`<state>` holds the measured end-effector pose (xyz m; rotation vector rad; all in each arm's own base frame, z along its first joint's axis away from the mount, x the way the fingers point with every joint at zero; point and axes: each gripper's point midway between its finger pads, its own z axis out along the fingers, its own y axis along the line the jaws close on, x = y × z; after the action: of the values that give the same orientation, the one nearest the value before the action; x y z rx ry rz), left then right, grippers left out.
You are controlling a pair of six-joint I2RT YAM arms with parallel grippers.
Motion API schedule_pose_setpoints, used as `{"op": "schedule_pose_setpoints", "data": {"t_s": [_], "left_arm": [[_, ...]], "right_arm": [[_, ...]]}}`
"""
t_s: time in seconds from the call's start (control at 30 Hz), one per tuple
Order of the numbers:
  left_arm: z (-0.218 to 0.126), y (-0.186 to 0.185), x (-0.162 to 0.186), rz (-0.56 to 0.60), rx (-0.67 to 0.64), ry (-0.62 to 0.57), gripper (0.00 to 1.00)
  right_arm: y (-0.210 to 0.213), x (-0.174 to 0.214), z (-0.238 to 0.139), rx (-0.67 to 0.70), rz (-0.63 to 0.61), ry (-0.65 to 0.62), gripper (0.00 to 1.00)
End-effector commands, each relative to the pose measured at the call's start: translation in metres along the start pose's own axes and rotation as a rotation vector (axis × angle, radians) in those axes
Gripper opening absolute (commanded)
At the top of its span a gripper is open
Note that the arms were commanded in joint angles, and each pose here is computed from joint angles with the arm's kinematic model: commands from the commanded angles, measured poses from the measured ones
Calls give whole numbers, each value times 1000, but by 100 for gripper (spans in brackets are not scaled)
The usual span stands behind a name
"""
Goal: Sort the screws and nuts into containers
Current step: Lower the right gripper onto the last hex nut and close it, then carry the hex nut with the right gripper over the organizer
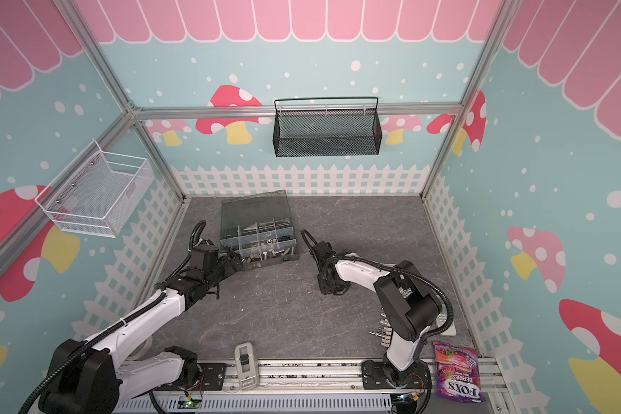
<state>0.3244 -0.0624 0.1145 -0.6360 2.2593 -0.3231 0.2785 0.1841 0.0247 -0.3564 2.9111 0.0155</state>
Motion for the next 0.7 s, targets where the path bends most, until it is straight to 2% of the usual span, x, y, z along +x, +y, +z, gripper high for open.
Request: {"op": "schedule_pose_setpoints", "data": {"t_s": [0.0, 0.3, 0.67], "left_arm": [[-5, -4, -11, -28, 13, -34, 100], [0, -8, -7, -39, 33, -9, 100], [-1, -5, -6, -36, 24, -16, 100]], "right_arm": [[10, -23, -23, -54, 14, -81, 3], [61, -102, -57, -238, 22, -296, 4], [122, -168, -66, -295, -74, -388, 4]]}}
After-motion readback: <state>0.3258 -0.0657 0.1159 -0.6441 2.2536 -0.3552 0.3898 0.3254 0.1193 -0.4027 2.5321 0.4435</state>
